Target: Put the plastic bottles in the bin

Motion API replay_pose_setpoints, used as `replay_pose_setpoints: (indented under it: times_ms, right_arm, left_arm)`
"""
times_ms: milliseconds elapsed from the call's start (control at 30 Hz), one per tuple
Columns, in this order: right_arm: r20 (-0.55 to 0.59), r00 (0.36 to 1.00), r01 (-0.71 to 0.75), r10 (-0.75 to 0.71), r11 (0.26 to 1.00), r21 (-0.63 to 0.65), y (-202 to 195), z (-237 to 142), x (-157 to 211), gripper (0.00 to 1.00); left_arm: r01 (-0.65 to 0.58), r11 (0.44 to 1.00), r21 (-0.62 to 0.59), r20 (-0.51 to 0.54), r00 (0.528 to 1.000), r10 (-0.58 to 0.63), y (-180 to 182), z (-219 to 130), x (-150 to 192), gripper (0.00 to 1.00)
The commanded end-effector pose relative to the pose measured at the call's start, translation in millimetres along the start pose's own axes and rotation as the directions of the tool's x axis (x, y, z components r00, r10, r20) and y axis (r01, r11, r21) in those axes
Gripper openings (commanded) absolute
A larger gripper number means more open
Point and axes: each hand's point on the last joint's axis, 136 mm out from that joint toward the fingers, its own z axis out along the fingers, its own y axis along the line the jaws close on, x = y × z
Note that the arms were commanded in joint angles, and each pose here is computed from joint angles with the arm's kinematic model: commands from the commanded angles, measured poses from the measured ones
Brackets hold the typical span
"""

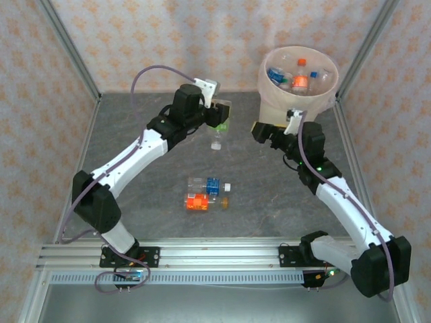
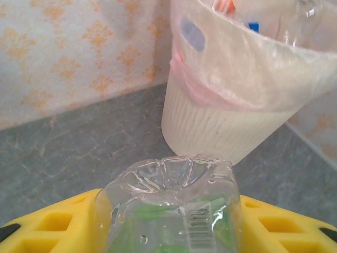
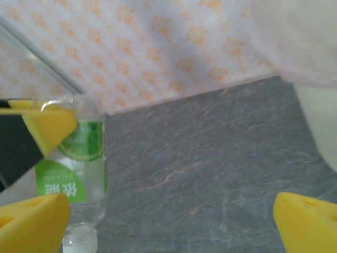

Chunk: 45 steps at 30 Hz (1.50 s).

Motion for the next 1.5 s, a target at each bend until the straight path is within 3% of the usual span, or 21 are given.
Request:
replay_pose_setpoints:
  times_ms: [0, 267, 467, 567, 833, 1000, 1200, 1233, 1367, 1433, 1467]
  right_arm:
    - [0.02, 0.997, 0.071, -0.068, 0.988, -0.138, 37.5, 12.4, -0.2, 0.99]
    - [-0.024, 0.983, 0.167, -0.18, 0.952, -0.257, 83.5, 50.3, 36.6, 0.99]
    - [-0.065, 0.959, 0.243, -0.276, 0.919, -0.311, 111.2, 79.8, 54.5, 0.99]
    - [-0.08, 0.963, 0.206, -0.256, 0.896, -0.392, 129.6, 88.8, 59.3, 0.99]
    - [-0.031, 0.968, 0.191, -0.248, 0.815, -0.547, 158.8, 66.9, 57.3, 0.99]
    - [-0.028, 0.966, 0.21, -0.256, 0.845, -0.492, 146.9, 66.1, 58.7, 0.99]
    - [-0.122, 0.968, 0.16, -0.218, 0.916, -0.368, 120.9, 95.2, 73.2, 1.0]
    - [-0.123, 0.969, 0.158, -0.215, 0.919, -0.361, 119.8, 97.5, 73.5, 0.98]
    - [-0.088, 0.976, 0.158, -0.198, 0.929, -0.335, 119.0, 96.3, 62.0, 0.73]
    - [-0.054, 0.979, 0.172, -0.196, 0.941, -0.292, 114.0, 93.1, 52.5, 0.65]
    - [-0.04, 0.978, 0.187, -0.204, 0.947, -0.26, 109.3, 91.2, 47.9, 0.63]
  left_arm:
    - [0.219, 0.975, -0.027, 0.067, 0.974, -0.217, 8.0, -9.1, -3.5, 0.0]
    - [0.379, 0.921, -0.09, 0.184, 0.915, -0.359, 28.4, -45.4, 1.2, 0.0]
    - [0.391, 0.918, -0.072, 0.193, 0.908, -0.372, 25.8, -53.2, -0.6, 0.0]
    - [0.393, 0.917, -0.066, 0.194, 0.907, -0.374, 24.6, -52.6, -0.4, 0.0]
    - [0.394, 0.906, -0.156, 0.21, 0.909, -0.36, 40.5, -53.3, 5.3, 0.0]
    - [0.406, 0.894, -0.191, 0.227, 0.904, -0.362, 48.6, -55.6, 8.4, 0.0]
    - [0.415, 0.907, -0.078, 0.215, 0.895, -0.391, 30.4, -50.5, 1.7, 0.0]
    - [0.417, 0.906, -0.068, 0.211, 0.894, -0.395, 28.6, -50.1, 1.6, 0.0]
    - [0.409, 0.91, -0.066, 0.192, 0.9, -0.39, 26.4, -48.3, 3.6, 0.0]
    - [0.401, 0.913, -0.072, 0.187, 0.905, -0.383, 26.4, -49.6, 3.6, 0.0]
    - [0.398, 0.915, -0.069, 0.187, 0.906, -0.38, 25.6, -50.5, 2.3, 0.08]
